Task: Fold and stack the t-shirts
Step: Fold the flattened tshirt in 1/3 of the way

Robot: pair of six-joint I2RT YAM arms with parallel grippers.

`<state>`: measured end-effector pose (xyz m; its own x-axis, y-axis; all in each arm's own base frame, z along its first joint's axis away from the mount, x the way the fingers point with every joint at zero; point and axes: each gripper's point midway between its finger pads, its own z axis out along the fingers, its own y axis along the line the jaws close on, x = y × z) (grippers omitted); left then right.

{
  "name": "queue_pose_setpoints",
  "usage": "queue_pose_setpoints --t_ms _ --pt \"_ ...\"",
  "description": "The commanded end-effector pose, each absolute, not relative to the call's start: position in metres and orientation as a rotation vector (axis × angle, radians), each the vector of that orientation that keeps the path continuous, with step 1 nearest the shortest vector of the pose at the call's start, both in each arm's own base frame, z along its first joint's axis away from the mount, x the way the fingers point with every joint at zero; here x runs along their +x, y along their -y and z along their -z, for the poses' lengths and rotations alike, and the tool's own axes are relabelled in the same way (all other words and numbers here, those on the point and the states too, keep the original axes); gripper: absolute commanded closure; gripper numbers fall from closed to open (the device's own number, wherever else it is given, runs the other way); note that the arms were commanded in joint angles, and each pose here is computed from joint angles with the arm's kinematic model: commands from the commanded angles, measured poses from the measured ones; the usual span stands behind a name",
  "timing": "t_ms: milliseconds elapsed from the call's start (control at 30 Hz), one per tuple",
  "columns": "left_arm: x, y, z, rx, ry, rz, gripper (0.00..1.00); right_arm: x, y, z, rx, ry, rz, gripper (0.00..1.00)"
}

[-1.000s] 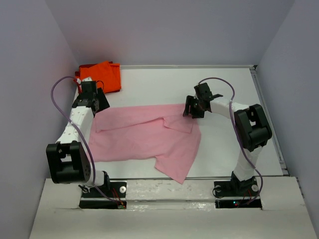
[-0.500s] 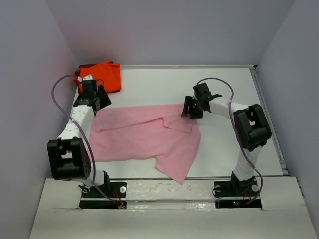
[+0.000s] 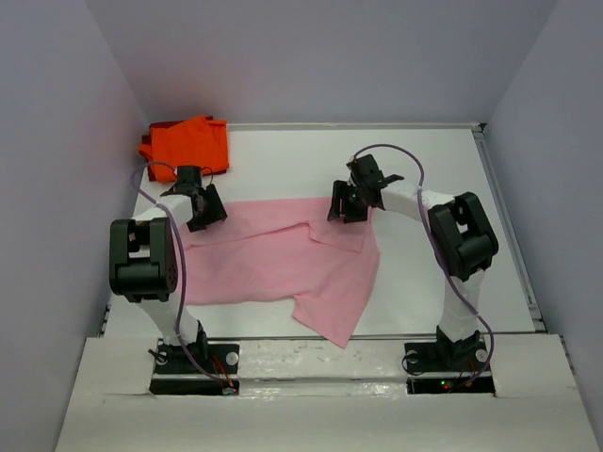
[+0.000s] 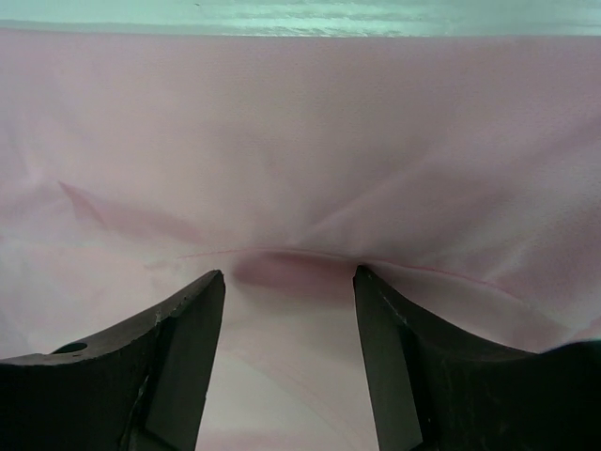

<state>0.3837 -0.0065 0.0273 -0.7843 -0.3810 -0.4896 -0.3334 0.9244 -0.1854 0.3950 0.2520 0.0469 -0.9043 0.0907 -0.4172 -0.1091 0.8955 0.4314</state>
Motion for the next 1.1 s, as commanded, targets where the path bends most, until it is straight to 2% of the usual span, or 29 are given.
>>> queue_pose_setpoints --t_ms 0,267,600,767,1067 --pt "0.388 0.010 -0.029 -0.492 -2.550 0.140 0.29 0.400 -0.248 -0.037 0.003 -2.651 -0.588 0.38" --pt "0.395 0.011 -0.031 -0.509 -2.565 0.142 0.31 0.413 -0.218 -0.040 0.051 -2.667 -0.321 0.38" --pt "0.411 0.034 -0.036 -0.433 -2.572 0.147 0.31 0.448 -0.146 -0.055 0.325 -2.610 -0.238 0.38" --pt "0.420 0.047 -0.031 -0.408 -2.586 0.160 0.32 0.470 -0.131 -0.065 0.328 -2.579 -0.244 0.38" --pt "0.445 0.072 -0.025 -0.356 -2.593 0.188 0.32 0.507 -0.106 -0.049 0.367 -2.602 -0.181 0.38"
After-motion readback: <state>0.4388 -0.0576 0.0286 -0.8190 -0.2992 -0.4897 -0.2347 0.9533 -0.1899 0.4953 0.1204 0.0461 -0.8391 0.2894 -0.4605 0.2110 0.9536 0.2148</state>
